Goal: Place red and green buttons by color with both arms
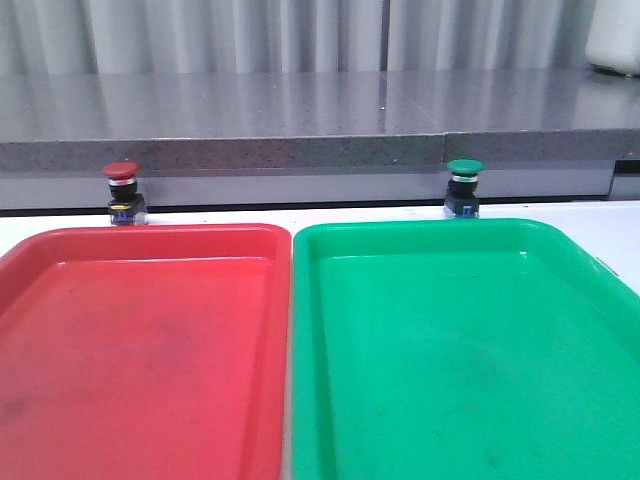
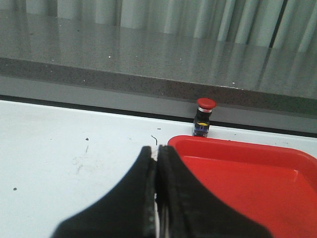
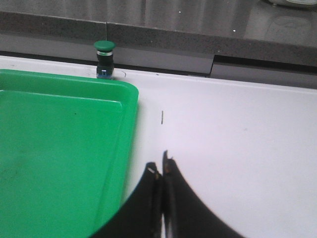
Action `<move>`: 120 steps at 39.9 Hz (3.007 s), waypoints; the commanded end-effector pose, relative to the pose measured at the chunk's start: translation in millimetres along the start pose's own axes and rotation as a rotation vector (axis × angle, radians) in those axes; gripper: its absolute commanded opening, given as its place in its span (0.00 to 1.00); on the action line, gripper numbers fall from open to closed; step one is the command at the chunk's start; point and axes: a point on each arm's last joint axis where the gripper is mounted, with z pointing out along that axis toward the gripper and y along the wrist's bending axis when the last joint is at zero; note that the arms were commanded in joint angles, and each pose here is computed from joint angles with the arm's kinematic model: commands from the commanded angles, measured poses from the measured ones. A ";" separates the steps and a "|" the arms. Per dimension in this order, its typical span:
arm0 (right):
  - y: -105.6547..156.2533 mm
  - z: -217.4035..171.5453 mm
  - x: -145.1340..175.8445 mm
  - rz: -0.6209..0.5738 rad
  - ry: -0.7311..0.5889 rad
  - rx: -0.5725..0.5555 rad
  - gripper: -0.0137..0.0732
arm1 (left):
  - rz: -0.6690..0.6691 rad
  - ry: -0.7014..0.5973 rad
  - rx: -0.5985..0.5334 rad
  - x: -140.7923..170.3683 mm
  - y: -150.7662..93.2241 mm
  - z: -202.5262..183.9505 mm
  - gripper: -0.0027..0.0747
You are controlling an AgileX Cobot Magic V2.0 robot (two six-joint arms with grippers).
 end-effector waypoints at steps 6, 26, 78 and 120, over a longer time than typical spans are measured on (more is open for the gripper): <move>-1.0 -2.4 -11.8 0.001 -0.110 0.012 0.01 | -0.012 -0.077 0.008 -0.7 0.3 -0.1 0.01; -1.2 -2.6 -14.0 0.001 -0.134 0.014 0.01 | -0.012 -0.077 0.008 -0.7 0.3 -0.1 0.01; -7.0 7.3 -164.4 0.002 -0.093 0.005 0.02 | 0.083 -0.059 0.002 -148.7 -21.1 34.3 0.01; -6.9 8.0 -163.0 0.002 -0.076 0.004 0.86 | 0.032 -0.029 0.008 -147.7 -21.7 54.0 0.83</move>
